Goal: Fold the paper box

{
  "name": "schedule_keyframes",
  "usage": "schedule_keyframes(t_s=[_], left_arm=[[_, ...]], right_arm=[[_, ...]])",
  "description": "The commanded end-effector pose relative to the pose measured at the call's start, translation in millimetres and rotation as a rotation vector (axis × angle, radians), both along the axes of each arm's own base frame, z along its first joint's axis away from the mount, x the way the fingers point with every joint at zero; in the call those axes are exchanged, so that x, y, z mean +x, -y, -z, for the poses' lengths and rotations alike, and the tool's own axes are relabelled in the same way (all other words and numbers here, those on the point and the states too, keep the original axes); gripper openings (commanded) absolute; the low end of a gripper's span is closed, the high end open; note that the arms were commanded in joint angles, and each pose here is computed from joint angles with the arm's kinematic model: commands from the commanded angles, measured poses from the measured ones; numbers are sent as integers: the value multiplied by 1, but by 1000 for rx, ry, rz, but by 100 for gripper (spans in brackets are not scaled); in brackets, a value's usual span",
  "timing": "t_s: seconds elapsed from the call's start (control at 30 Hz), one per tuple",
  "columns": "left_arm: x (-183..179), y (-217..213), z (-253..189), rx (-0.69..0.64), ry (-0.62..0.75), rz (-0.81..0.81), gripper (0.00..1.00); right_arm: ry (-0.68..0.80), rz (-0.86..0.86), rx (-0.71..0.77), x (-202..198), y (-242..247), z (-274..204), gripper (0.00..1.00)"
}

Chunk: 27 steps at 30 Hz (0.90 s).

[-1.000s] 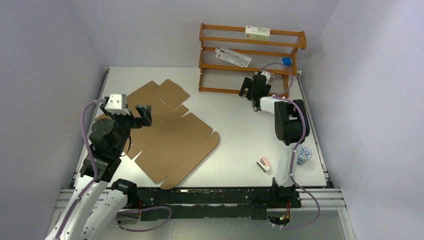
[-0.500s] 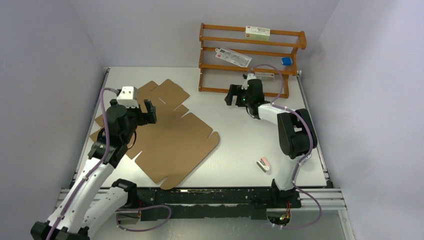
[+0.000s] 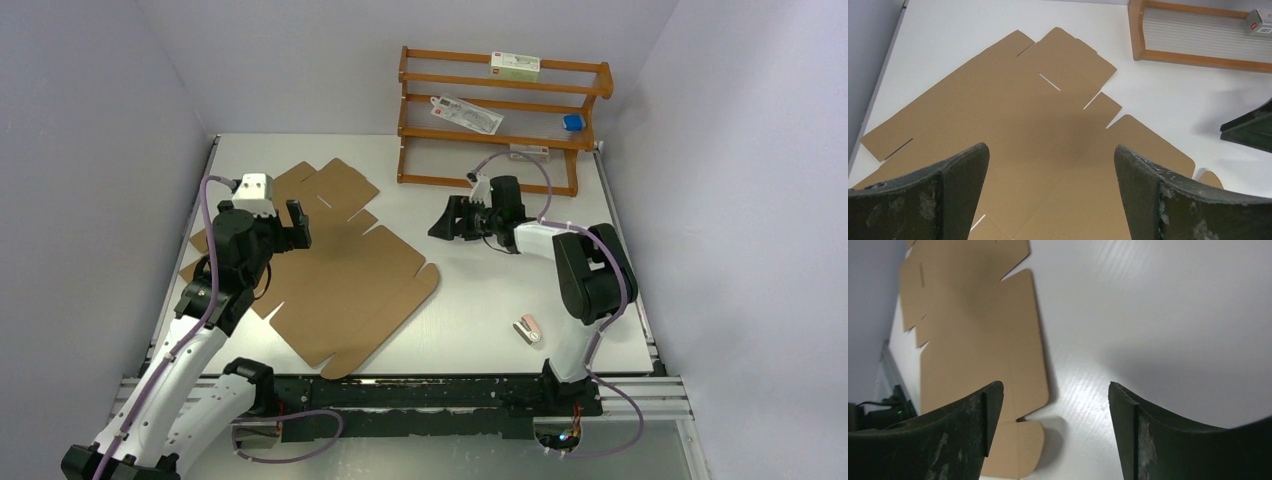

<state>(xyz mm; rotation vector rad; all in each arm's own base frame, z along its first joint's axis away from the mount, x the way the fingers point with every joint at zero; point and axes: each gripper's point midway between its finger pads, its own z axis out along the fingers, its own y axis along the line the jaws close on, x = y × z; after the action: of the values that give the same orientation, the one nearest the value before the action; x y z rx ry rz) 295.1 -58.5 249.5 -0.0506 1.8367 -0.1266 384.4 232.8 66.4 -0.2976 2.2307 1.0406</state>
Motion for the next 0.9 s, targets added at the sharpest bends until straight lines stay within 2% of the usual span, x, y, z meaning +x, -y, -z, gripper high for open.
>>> schedule_keyframes(t_s=[0.0, 0.27, 0.47, 0.67, 0.87], left_arm=[[1, -3, -16, -6, 41, -7, 100], [1, 2, -17, -9, 44, 22, 100], [1, 2, -17, -8, 41, 24, 100], [0, 1, -15, -4, 41, 18, 100], [1, 3, -16, -11, 40, 32, 100]], right_arm=[[-139, -66, 74, -35, -12, 16, 79], [-272, -126, 90, -80, -13, 44, 68], [-313, -177, 102, -94, -28, 55, 56], [-306, -186, 96, -94, -30, 52, 33], [-286, -179, 89, -114, -21, 32, 4]])
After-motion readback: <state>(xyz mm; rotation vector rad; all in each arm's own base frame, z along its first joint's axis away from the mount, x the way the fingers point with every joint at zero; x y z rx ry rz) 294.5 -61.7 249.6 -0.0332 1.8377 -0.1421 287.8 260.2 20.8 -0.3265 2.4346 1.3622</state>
